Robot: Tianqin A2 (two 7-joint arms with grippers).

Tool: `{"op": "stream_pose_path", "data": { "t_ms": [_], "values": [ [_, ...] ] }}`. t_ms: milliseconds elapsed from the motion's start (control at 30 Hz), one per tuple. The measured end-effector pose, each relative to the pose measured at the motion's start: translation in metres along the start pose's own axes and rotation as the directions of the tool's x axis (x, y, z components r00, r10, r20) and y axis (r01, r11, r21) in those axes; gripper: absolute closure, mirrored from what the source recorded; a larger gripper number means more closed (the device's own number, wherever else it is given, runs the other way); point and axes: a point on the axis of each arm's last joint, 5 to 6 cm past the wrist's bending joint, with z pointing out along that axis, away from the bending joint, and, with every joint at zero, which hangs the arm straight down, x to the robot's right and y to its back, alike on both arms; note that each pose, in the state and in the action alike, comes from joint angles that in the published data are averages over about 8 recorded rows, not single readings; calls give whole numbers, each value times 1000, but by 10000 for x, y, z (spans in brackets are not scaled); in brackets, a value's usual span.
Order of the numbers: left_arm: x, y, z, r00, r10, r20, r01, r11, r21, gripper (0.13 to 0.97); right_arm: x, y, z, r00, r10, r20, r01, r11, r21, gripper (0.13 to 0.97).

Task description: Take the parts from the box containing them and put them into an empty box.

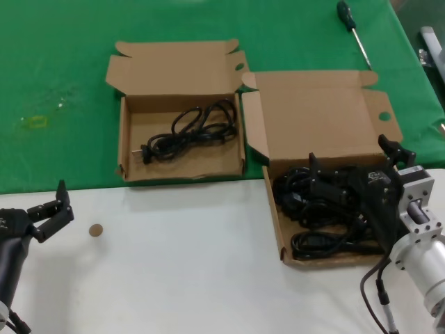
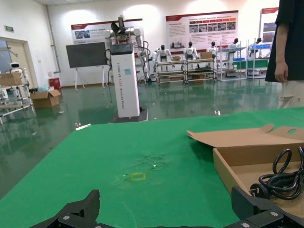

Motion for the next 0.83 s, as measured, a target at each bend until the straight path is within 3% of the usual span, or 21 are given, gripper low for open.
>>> {"op": "stream_pose_path", "data": {
  "t_ms": [833],
  "values": [
    [0, 0, 0, 1000, 0, 0, 0, 1000, 0, 132, 0, 0, 0, 1000, 0, 0, 0, 1000, 0, 130]
  ]
}}
